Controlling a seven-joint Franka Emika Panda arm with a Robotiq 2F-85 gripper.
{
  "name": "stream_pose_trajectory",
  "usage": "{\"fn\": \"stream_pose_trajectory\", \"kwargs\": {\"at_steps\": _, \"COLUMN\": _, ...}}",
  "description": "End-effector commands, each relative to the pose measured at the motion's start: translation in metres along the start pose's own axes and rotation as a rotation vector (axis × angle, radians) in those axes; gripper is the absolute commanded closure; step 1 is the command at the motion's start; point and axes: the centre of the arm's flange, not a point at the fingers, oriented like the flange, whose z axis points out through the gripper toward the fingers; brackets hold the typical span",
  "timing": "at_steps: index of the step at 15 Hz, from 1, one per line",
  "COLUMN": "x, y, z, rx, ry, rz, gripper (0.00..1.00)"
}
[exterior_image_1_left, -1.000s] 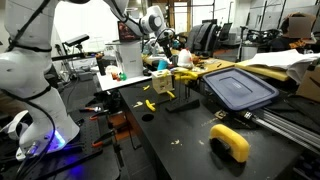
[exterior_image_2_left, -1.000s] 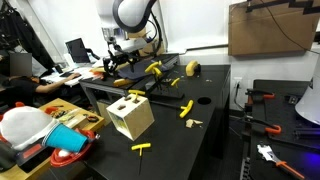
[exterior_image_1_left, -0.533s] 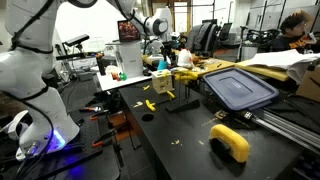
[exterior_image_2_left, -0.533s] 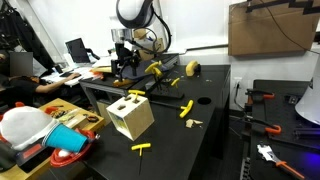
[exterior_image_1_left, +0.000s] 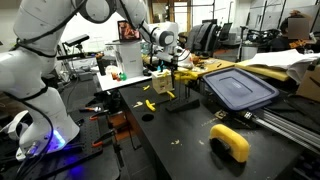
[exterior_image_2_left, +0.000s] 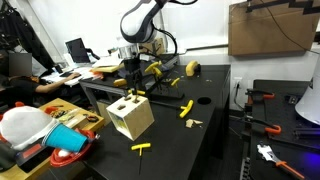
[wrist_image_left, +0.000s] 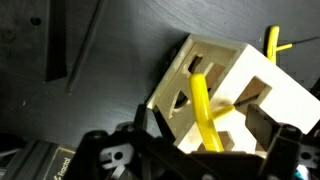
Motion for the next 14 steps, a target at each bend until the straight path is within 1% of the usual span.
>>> {"fn": "stream_pose_trajectory", "kwargs": {"at_steps": 1, "x": 0.015, "y": 0.019, "z": 0.001, "rx": 0.072, "ry": -0.082, "rz": -0.169, "gripper": 0.00}}
{"fn": "stream_pose_trajectory", "kwargs": {"at_steps": 4, "x": 0.020, "y": 0.028, "z": 0.006, "rx": 0.152, "ry": -0.146, "rz": -0.294, "gripper": 0.00}}
{"fn": "stream_pose_trajectory", "kwargs": {"at_steps": 6, "x": 0.022, "y": 0.032, "z": 0.009, "rx": 0.252, "ry": -0.157, "rz": -0.359, "gripper": 0.00}}
{"fn": "stream_pose_trajectory", "kwargs": {"at_steps": 7, "x": 0.022, "y": 0.033, "z": 0.009, "rx": 0.289, "ry": -0.158, "rz": -0.385, "gripper": 0.00}}
{"fn": "stream_pose_trajectory", "kwargs": {"at_steps": 10, "x": 0.023, "y": 0.035, "z": 0.013, "rx": 0.385, "ry": -0.150, "rz": -0.426, "gripper": 0.00}}
{"fn": "stream_pose_trajectory", "kwargs": {"at_steps": 13, "x": 0.023, "y": 0.040, "z": 0.018, "rx": 0.429, "ry": -0.137, "rz": -0.411, "gripper": 0.00}}
{"fn": "stream_pose_trajectory", "kwargs": {"at_steps": 14, "x": 0.023, "y": 0.043, "z": 0.019, "rx": 0.436, "ry": -0.132, "rz": -0.392, "gripper": 0.25}}
